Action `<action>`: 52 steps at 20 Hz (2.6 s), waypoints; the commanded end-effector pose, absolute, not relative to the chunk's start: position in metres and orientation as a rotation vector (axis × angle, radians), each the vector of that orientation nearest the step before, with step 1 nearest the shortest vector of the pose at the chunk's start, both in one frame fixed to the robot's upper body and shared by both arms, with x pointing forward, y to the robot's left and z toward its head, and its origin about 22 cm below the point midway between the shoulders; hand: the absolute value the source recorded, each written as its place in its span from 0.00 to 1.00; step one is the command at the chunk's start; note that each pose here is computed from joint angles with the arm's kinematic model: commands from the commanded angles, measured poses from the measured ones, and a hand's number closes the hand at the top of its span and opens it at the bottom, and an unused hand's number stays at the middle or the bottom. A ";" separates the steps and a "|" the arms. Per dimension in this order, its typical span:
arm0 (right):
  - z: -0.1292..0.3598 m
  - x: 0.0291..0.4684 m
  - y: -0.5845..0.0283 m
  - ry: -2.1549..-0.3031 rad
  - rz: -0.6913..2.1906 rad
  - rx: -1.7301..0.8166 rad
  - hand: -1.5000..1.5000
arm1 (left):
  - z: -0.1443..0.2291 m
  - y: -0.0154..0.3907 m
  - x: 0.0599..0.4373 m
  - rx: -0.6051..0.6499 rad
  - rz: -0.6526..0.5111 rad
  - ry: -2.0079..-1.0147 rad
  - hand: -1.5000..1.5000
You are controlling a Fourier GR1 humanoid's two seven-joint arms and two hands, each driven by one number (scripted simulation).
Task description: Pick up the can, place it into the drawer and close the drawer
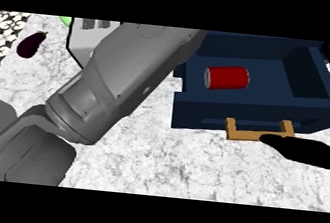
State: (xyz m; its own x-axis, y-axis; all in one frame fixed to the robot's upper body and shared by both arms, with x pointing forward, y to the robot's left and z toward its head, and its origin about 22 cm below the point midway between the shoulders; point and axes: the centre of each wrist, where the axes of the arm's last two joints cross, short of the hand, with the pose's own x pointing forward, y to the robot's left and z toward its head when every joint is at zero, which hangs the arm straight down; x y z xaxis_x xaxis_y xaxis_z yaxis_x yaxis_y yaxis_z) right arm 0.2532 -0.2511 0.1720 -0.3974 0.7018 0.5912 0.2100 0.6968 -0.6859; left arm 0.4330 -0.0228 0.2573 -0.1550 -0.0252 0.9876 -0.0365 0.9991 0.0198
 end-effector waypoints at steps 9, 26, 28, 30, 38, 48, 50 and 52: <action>0.100 0.332 -0.215 -1.778 0.943 -0.949 0.00 | 0.251 -0.019 0.436 0.045 -0.041 -1.728 0.00; 0.060 0.416 -0.190 -1.770 0.870 -1.221 0.00 | 0.268 0.040 0.453 0.072 0.007 -1.721 0.00; 0.070 0.426 -0.186 -1.782 0.843 -1.237 0.00 | 0.274 0.054 0.455 0.064 0.006 -1.711 0.00; 0.059 0.428 -0.190 -1.759 0.859 -1.272 0.00 | 0.258 0.066 0.457 0.093 -0.002 -1.709 0.00; 0.107 0.458 -0.180 -1.817 0.785 -1.347 0.00 | 0.266 0.080 0.452 0.073 -0.015 -1.726 0.00; 0.135 0.469 -0.166 -1.862 0.724 -1.283 0.00 | 0.254 0.110 0.444 0.049 -0.034 -1.696 0.00; 0.142 0.471 -0.169 -1.894 0.726 -1.202 0.00 | 0.258 0.113 0.443 0.062 -0.019 -1.685 0.00; 0.153 0.472 -0.148 -1.964 0.662 -1.133 0.00 | 0.247 0.117 0.443 0.072 -0.025 -1.703 0.00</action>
